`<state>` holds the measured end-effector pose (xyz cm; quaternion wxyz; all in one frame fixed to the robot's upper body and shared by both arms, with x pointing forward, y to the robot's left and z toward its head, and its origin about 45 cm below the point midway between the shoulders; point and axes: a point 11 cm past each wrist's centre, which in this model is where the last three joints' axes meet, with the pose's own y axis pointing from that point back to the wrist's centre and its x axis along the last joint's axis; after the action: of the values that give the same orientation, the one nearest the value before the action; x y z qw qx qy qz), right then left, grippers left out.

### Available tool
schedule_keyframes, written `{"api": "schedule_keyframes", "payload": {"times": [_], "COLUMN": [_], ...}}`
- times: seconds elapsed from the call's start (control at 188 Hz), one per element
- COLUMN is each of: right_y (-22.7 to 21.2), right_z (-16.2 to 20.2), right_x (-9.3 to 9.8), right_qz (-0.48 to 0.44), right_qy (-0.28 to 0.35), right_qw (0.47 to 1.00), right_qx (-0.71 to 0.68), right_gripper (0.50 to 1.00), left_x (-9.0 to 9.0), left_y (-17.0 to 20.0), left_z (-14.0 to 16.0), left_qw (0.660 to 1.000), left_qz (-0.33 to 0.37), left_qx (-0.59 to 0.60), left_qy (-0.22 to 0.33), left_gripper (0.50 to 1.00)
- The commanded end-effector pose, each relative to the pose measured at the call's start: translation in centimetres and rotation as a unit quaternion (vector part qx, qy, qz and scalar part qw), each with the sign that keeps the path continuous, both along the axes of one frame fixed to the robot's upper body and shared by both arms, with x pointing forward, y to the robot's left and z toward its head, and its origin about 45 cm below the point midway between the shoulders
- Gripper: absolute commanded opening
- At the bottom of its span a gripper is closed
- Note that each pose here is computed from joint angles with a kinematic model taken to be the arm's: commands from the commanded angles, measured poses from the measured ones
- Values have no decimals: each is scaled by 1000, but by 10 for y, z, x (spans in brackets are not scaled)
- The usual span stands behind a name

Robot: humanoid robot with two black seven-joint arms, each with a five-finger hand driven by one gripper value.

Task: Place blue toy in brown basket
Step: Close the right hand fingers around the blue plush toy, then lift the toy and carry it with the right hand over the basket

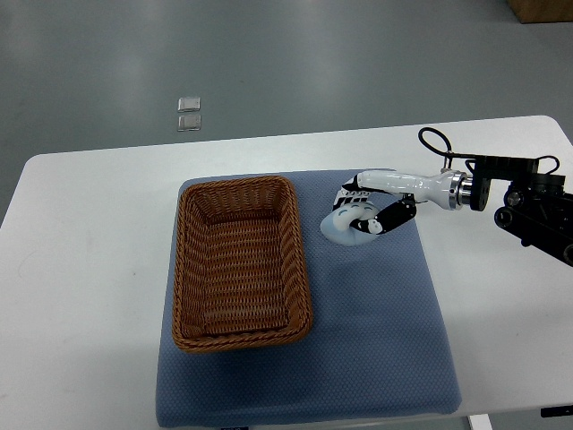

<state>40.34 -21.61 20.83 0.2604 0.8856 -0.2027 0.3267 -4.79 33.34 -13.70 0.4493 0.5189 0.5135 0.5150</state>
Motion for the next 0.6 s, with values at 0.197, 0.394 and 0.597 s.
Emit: {"api": "schedule_keyframes", "payload": {"times": [0.197, 0.394, 0.597], "right_y": [26, 67, 132], "right_z": [35, 60, 55], "right_x": [10, 16, 14], "right_qz": [33, 67, 94], "right_qy": [-55, -76, -58], "right_qw": [996, 992, 991], "right_qx": [56, 75, 78], "right_gripper": [500, 500, 500], "left_x": [0, 0, 0], "left_y": [0, 0, 0], "left_z": [0, 0, 0], "left_qw": [1000, 1000, 1000], "left_qz": [0, 0, 0], "left_qx": [0, 0, 0], "left_qy": [0, 0, 0], "left_gripper": [1000, 1000, 1000]}}
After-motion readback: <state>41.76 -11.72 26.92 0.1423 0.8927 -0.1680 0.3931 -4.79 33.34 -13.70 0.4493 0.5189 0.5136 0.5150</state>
